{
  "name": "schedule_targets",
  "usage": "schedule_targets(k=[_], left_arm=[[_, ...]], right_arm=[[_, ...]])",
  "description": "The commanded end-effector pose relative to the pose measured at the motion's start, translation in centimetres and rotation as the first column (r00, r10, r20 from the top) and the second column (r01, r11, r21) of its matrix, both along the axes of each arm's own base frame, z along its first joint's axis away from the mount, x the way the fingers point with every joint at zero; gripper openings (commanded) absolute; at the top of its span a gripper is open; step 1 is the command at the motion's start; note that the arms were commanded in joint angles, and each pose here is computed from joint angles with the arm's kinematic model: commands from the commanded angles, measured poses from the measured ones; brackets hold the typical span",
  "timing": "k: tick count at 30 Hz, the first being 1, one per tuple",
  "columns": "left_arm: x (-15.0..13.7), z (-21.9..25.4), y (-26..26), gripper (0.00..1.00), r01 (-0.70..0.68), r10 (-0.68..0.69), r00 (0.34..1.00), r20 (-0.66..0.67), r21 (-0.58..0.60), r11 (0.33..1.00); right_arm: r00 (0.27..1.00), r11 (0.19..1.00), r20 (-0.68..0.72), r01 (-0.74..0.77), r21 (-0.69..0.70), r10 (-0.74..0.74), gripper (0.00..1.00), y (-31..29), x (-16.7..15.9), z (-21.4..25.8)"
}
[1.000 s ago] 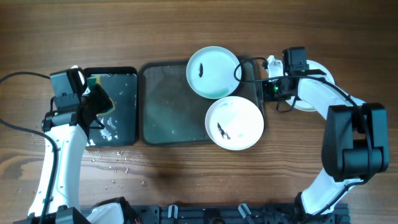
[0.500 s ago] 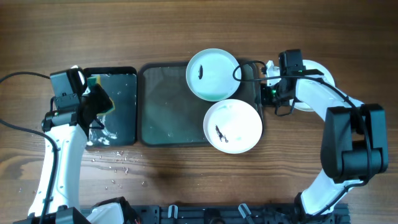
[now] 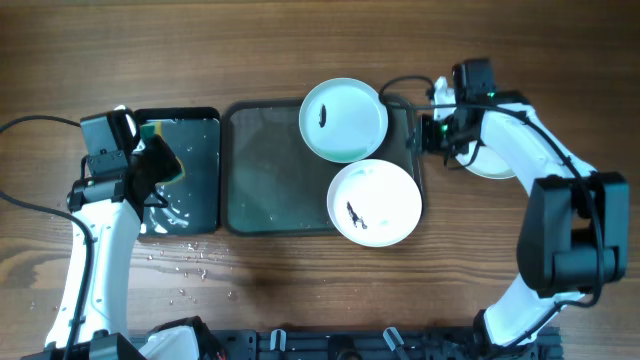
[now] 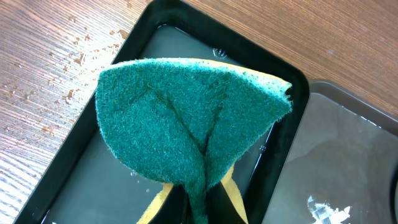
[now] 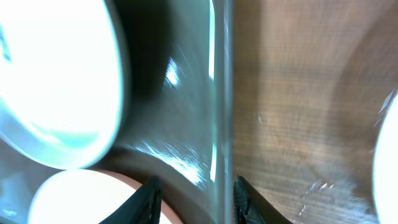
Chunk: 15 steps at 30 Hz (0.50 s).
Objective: Clean dirty plates on tray and stack at the side
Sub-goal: 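Release the plate and move the right gripper back toward the remaining plates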
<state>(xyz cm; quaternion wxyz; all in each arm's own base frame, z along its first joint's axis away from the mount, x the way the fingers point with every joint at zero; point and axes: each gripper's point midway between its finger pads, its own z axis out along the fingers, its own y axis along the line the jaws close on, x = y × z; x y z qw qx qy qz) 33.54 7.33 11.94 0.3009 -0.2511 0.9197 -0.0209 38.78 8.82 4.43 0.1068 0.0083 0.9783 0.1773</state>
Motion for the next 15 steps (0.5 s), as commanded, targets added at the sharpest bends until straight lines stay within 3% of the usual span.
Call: schedule_targets(k=[1, 5, 10, 15], left_arm=[[0.0, -0.2, -0.3, 0.04, 0.023, -0.023, 1.000, -0.003, -0.011, 1.000], [0.0, -0.2, -0.3, 0.04, 0.022, -0.022, 1.000, -0.005, -0.011, 1.000], [-0.1, -0.3, -0.3, 0.04, 0.022, -0.023, 1.000, -0.010, -0.013, 1.000], [-0.1, -0.3, -0.3, 0.04, 0.022, -0.022, 1.000, -0.010, -0.013, 1.000]], right_arm=[[0.996, 0.999, 0.090, 0.021, 0.027, -0.023, 0.38, 0.3, 1.6, 3.7], [0.999, 1.000, 0.038, -0.008, 0.012, 0.007, 0.38, 0.7, 0.2, 3.2], [0.989, 0.997, -0.144, -0.051, -0.064, 0.041, 0.39, 0.4, -4.5, 1.9], [0.955, 0.991, -0.295, -0.021, -0.135, -0.020, 0.40, -0.7, -8.0, 1.5]])
